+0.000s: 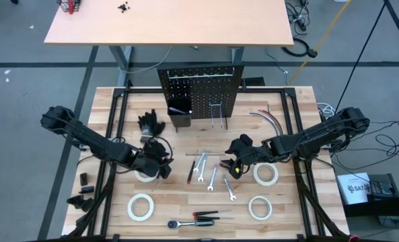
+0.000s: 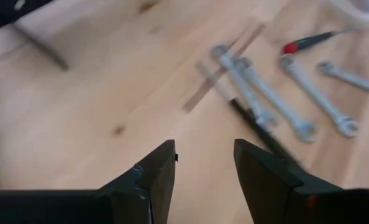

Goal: Hang tools onto peg board
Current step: Put the nut driver into the black bin on the peg board

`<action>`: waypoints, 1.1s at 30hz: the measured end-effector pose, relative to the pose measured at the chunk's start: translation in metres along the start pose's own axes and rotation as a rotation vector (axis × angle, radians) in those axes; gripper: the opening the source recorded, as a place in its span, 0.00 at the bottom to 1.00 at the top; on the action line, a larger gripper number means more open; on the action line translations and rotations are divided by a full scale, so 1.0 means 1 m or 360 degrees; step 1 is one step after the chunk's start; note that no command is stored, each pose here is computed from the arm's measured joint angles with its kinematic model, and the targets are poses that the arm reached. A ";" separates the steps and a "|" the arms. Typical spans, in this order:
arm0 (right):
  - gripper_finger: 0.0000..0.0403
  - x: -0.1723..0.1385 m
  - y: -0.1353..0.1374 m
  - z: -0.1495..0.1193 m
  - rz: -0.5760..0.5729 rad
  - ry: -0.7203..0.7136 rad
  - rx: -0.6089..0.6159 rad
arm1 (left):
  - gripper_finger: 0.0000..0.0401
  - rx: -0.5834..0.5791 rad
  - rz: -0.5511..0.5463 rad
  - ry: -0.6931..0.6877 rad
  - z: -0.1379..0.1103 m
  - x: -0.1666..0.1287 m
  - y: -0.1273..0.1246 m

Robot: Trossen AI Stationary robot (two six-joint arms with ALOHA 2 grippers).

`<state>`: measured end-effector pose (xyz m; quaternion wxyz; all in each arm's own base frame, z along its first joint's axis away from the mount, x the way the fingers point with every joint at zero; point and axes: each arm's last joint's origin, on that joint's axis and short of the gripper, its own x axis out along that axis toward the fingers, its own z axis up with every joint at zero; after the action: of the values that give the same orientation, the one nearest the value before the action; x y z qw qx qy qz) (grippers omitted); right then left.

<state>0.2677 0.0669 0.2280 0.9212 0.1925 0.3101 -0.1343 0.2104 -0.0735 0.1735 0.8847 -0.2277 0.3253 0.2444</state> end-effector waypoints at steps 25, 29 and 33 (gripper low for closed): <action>0.53 0.000 0.001 0.001 0.0015 -0.0021 0.0009 | 0.42 -0.0006 0.0284 0.0404 -0.035 0.032 0.009; 0.53 0.000 0.001 0.001 0.0016 -0.0022 0.0010 | 0.41 0.0019 0.0318 0.0422 -0.039 0.037 0.009; 0.53 0.000 0.001 0.001 0.0015 -0.0021 0.0010 | 0.39 0.0032 0.0320 0.0426 -0.041 0.040 0.009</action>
<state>0.2688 0.0672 0.2292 0.9233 0.1960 0.3026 -0.1322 0.2125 -0.0783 0.1158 0.8067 -0.2157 0.4639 0.2958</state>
